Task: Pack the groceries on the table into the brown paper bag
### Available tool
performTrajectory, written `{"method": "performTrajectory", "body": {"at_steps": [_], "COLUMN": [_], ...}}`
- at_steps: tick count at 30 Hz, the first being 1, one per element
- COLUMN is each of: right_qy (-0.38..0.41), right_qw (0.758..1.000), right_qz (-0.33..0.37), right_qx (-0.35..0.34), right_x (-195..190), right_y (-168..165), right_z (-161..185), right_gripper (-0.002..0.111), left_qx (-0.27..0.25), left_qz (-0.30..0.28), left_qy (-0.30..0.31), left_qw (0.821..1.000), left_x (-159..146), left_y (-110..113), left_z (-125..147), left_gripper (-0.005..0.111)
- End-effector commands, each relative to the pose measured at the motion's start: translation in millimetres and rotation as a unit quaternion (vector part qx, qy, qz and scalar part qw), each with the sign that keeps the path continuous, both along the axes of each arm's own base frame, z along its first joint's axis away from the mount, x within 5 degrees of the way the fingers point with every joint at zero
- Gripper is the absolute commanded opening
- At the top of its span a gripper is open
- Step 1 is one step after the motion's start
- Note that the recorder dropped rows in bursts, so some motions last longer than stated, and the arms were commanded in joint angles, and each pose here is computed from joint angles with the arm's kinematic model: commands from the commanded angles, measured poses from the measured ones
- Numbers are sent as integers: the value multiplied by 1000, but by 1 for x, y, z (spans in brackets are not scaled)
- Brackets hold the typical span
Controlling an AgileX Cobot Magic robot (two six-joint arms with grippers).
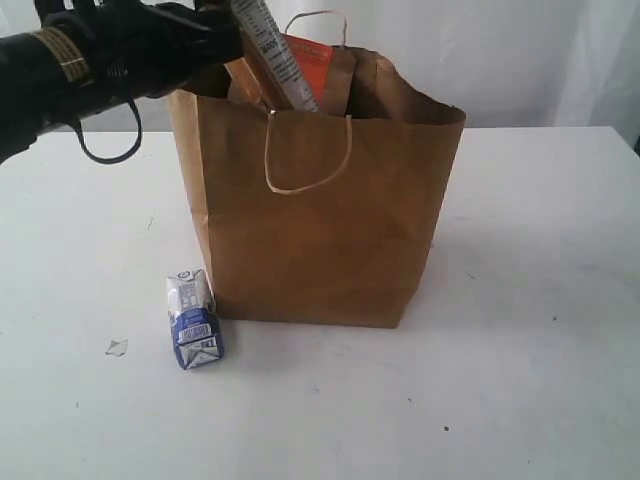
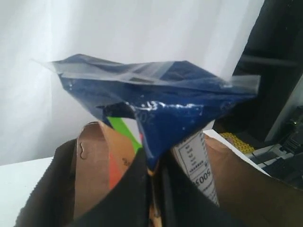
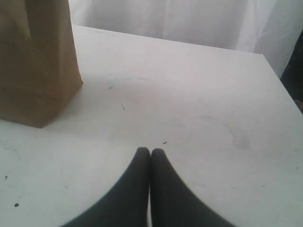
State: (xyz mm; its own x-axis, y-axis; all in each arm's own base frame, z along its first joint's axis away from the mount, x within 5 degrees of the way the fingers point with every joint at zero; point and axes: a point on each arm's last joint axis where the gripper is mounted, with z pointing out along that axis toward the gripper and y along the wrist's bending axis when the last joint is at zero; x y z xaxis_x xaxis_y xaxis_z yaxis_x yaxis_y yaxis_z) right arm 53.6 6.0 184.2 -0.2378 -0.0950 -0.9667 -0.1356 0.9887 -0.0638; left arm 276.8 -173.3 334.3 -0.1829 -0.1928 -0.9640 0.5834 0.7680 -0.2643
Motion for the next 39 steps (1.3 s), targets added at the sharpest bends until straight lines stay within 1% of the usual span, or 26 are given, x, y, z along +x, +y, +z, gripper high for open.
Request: {"method": "performTrajectory", "body": {"at_steps": [1, 6, 10, 14, 22, 28, 35, 39], "right_qy": [-2, -2, -2, -2, -2, -2, -2, -2], "right_qw": [1000, 1000, 1000, 1000, 1000, 1000, 1000, 1000], "right_qz": [-3, -3, -3, -3, -3, -3, -3, -3], "right_qx": [2, 2, 2, 2, 2, 2, 2, 2], "right_x": [0, 0, 0, 0, 0, 0, 0, 0], "right_y": [0, 0, 0, 0, 0, 0, 0, 0], "right_z": [-1, -1, -1, -1, -1, -1, -1, -1], "right_gripper": [0, 0, 0, 0, 0, 0, 0, 0], "left_qx": [36, 43, 36, 55, 61, 41, 42, 42], "left_qz": [2, 1, 1, 11, 11, 2, 3, -1], "left_qy": [14, 26, 14, 11, 21, -7, -4, -14], "left_qw": [999, 999, 999, 998, 998, 999, 999, 999], "left_x": [-4, -8, -14, -20, -33, -43, -43, -43], "left_y": [3, 5, 9, 14, 22, 25, 25, 25], "left_z": [-12, -21, -13, -6, -14, -7, -8, -7], "left_gripper": [0, 0, 0, 0, 0, 0, 0, 0]}}
